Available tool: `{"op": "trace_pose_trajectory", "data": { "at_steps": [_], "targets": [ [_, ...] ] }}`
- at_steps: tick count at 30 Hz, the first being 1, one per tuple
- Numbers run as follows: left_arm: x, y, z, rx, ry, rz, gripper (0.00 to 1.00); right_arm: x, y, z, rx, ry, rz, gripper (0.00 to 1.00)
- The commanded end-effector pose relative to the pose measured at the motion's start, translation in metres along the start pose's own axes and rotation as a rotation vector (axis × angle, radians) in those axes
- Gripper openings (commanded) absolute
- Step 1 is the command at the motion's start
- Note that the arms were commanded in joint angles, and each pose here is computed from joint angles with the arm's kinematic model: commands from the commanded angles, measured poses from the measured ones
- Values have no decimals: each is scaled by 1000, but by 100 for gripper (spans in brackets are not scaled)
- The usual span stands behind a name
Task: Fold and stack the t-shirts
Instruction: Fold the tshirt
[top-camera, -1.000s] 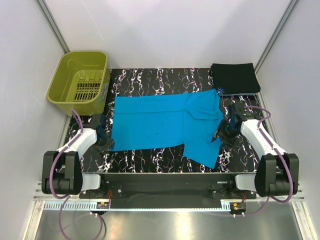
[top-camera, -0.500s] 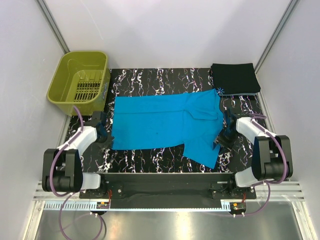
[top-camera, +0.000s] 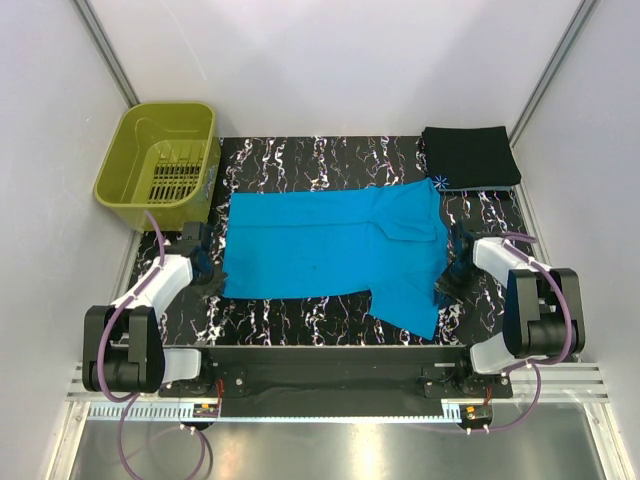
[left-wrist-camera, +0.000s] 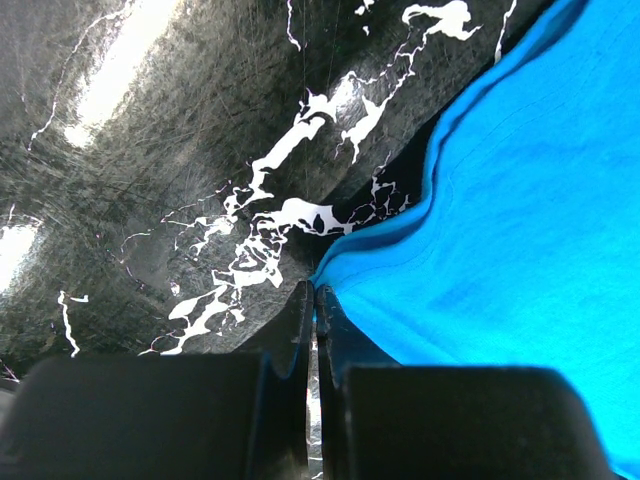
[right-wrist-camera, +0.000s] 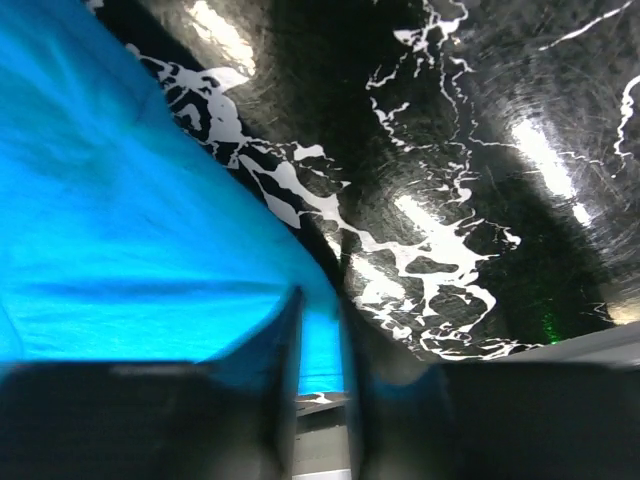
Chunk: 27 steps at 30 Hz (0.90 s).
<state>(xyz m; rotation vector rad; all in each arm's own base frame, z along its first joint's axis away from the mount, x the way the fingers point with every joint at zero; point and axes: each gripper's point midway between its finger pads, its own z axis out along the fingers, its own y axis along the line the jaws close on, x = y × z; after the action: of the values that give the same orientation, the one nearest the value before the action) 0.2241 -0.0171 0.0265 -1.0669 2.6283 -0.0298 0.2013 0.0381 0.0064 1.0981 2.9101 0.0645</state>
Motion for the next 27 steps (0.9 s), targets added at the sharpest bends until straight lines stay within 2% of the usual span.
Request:
{"op": "trace_pose_trajectory", "data": {
  "at_steps": [1,2,3,11,17,27],
  "targets": [
    [-9,-5,-4,12,-29,15,0,-12,3,23,10,-50,65,10],
    [-10,-4,-5,8,-32,14,0,-13,1,21,17,-50,80,2],
    [-10,-4,-5,8,-32,11,0,-14,0,18,18,-60,95,0],
    [-6,5,-27,7,-58,-71,0,2,-17,-36,-12,-116,133,0],
    [9,20,-38,10,-62,-134,0,14,-7,-58,-111,-92,98,0],
    [23,31,-46,12,-49,-144,0,32,-18,-91,-144,-98,108,0]
  ]
}}
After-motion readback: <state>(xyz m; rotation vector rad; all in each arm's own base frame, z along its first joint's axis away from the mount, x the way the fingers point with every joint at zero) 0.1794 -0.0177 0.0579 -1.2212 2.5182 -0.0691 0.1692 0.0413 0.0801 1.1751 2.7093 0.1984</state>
